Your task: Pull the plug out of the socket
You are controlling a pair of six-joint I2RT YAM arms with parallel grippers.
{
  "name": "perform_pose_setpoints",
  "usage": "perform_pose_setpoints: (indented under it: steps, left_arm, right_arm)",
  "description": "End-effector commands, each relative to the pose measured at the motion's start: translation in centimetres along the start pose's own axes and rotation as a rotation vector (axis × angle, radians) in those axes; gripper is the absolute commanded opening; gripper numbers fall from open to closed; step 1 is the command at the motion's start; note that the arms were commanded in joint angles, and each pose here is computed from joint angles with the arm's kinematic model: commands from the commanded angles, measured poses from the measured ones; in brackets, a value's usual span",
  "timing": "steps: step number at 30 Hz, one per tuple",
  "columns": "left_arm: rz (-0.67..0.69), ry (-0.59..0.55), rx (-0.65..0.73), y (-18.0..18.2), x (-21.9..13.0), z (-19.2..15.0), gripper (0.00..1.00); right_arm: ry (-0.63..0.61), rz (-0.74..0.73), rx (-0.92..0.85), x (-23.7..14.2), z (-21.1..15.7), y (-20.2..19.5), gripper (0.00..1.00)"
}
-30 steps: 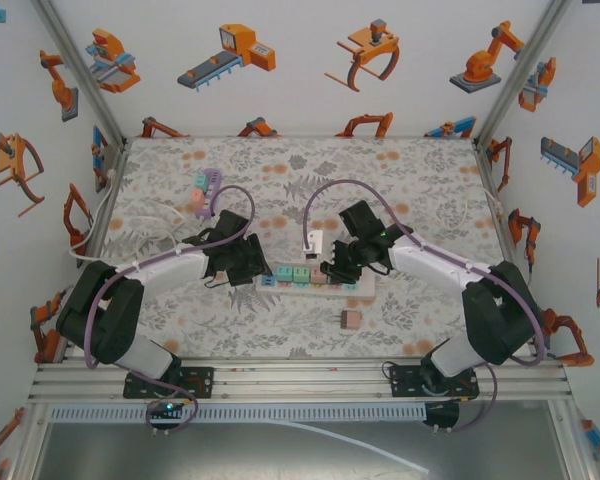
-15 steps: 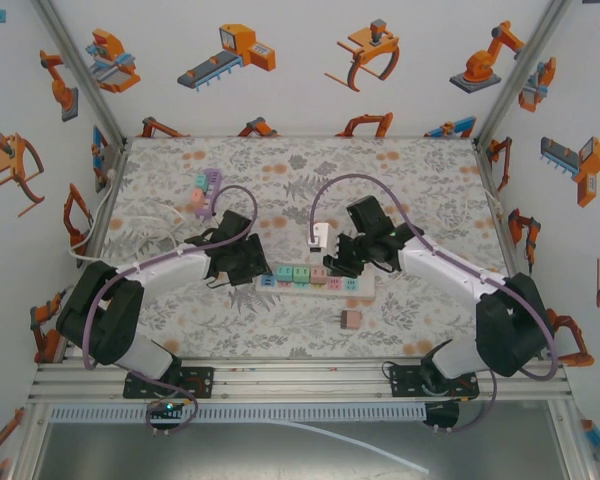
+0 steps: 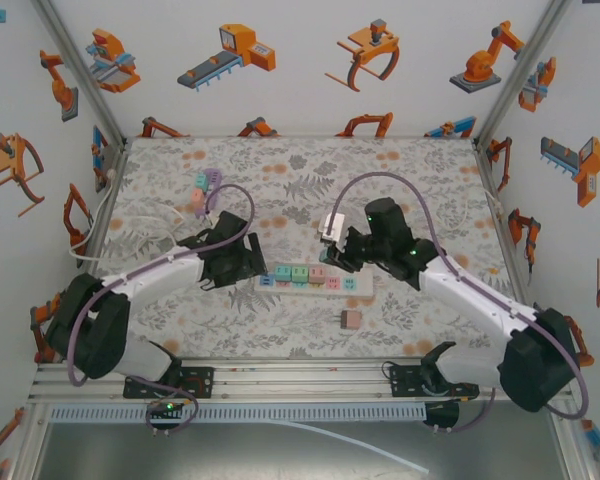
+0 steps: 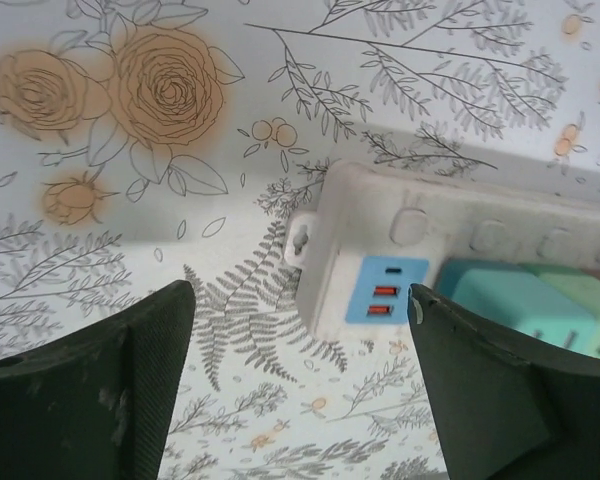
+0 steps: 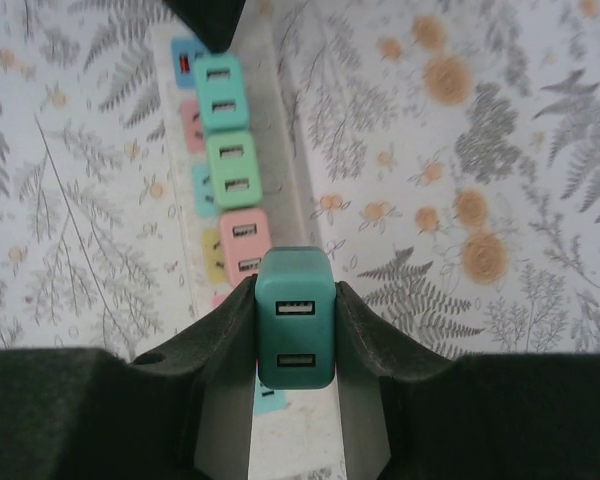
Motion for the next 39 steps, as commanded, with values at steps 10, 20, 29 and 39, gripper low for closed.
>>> perform_pose_setpoints:
  steps: [10,20,29,39]
  left_arm:
    - [-0.224,-0.288,0.258,-0.4,-12.1,2.1,0.91]
    - [-0.668,-0.321,0.741,-0.6,-18.5,-1.9,0.94]
    - [-0.837,-0.272,0.989,-1.0,-18.8,-4.7,0.96]
    - [-0.86,-0.289,1.137,-1.7,-18.5,-6.2,0.97]
  right_arm:
    - [-0.344,-0.24,0.939,-5.0,1.4,0.5,0.02]
    - [-0.195,-0.197,1.419,-3.5,-2.6,2.9,0.0]
    - [-0.018,-0.233,1.425,-1.4,-6.8,5.8,0.0]
    - [0.102,-0.274,1.347,1.6,-9.3,6.9,0.01]
Point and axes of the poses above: each hand's point on the last joint's axis, 136 mm out from that joint toward the fingers, its own x axis out along the fingers, its own y axis along the line the jaws close on, z = x × y, the point moved 10 cm from there along -x, back along the fingers, and after that the axes turned 3 degrees about x, right-handed, at the moved point
